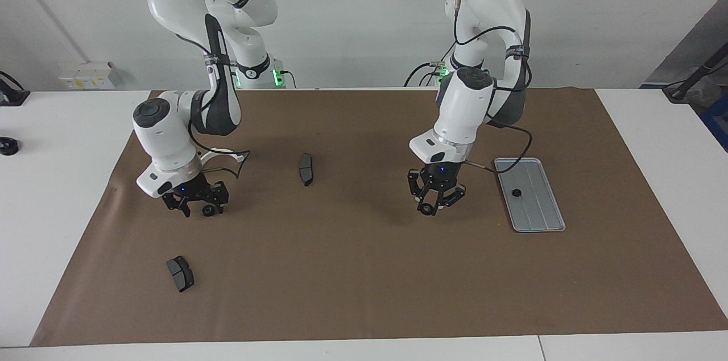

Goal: Place bearing gear from tray to pile

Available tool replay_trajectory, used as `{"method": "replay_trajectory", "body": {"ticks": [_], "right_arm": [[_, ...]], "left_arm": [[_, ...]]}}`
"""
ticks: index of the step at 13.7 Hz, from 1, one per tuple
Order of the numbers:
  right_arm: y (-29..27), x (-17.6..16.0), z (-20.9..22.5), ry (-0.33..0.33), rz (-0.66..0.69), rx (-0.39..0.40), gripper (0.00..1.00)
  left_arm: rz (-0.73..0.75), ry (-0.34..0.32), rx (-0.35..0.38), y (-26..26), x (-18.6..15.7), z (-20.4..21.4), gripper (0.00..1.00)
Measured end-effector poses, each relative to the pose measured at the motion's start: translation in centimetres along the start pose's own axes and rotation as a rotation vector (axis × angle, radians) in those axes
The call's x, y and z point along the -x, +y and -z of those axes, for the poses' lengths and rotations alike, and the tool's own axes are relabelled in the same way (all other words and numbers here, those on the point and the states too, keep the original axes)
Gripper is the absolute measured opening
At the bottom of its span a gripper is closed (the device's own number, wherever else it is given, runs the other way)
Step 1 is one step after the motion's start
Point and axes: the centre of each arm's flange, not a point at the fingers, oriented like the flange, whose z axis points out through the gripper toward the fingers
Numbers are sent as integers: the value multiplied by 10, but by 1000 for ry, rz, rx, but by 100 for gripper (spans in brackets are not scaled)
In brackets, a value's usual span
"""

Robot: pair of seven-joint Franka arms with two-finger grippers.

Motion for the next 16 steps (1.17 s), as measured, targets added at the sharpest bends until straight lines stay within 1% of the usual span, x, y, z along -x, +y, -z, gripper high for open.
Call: {"method": "replay_trajectory", "body": {"ticks": [2,4,6,9,13,15,16], "right_arm": [[-18,-12,29,14,-27,-8,100],[-38,-22,51,17,-53,-16,100],[-60,-31,64,30,-63,-24,100],[-97,-39,77,38,-53,-48,100],[-130,-55,92,71,-91,-78,100],[-141,-64,92,81,-105,-83,100],[-148,-68,92,84,-113,-86,100]], "left_arm": [[17,31,37,19,1,-21,34],[8,54,64,43,-11,-35,34],[-7,67,80,62,-23,-47,34],[-25,87,101,91,-34,-54,34],[-18,62,90,83,-27,-68,34],[-17,30,86,82,-14,-80,34],[-17,13,84,81,-7,-85,39]]}}
